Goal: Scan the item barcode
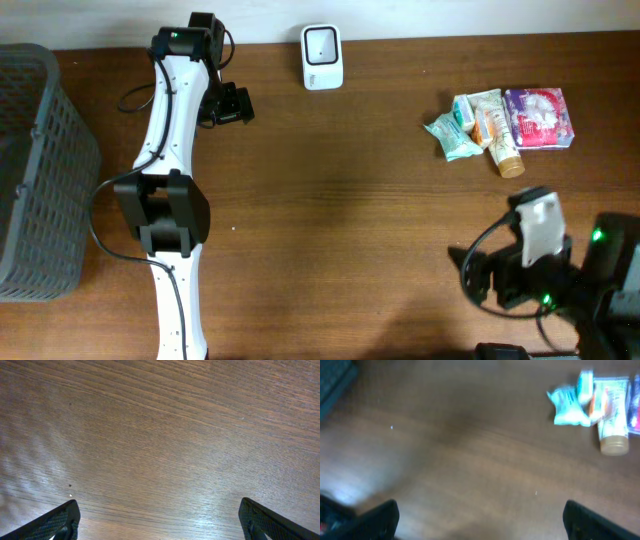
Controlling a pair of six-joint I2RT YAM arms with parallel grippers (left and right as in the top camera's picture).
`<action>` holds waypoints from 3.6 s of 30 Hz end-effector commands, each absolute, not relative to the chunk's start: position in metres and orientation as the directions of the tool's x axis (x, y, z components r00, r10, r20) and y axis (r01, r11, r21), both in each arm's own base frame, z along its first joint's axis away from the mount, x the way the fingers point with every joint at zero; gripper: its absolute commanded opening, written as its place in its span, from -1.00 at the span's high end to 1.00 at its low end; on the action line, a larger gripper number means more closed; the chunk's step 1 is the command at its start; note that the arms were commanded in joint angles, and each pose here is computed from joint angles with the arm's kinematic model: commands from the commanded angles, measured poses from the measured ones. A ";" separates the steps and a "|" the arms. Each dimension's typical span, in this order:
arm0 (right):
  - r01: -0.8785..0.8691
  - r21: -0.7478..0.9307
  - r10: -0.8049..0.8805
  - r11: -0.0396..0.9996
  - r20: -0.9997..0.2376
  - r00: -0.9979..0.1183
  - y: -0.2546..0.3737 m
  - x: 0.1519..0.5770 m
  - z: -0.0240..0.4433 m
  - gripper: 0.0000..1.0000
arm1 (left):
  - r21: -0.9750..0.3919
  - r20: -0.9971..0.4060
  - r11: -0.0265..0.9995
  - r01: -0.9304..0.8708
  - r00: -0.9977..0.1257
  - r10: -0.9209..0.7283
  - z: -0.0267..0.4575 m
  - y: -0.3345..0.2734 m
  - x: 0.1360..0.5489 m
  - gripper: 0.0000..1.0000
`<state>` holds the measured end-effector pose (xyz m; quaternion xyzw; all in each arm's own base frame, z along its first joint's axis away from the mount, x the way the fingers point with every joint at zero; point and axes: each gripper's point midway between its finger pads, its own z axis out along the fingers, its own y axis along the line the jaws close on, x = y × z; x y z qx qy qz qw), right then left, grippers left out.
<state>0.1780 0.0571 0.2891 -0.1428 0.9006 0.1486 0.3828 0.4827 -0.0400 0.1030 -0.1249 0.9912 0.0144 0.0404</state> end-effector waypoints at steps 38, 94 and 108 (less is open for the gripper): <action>-0.106 -0.222 -0.225 0.969 -0.974 -0.016 0.016 0.246 0.165 -0.97 | 0.019 -0.114 0.970 -0.243 -0.964 -0.240 0.115 -0.040 0.484 -0.98; -0.013 -0.005 -0.006 1.000 -0.997 -0.076 0.001 0.246 0.156 -0.97 | 0.035 -0.444 0.999 0.034 -0.895 0.047 0.165 -0.032 0.337 -0.98; -0.013 -0.005 -0.006 1.000 -0.997 -0.076 0.001 0.246 0.156 -0.97 | 0.003 -0.700 1.000 0.028 -0.713 0.022 0.132 -0.022 0.262 -0.98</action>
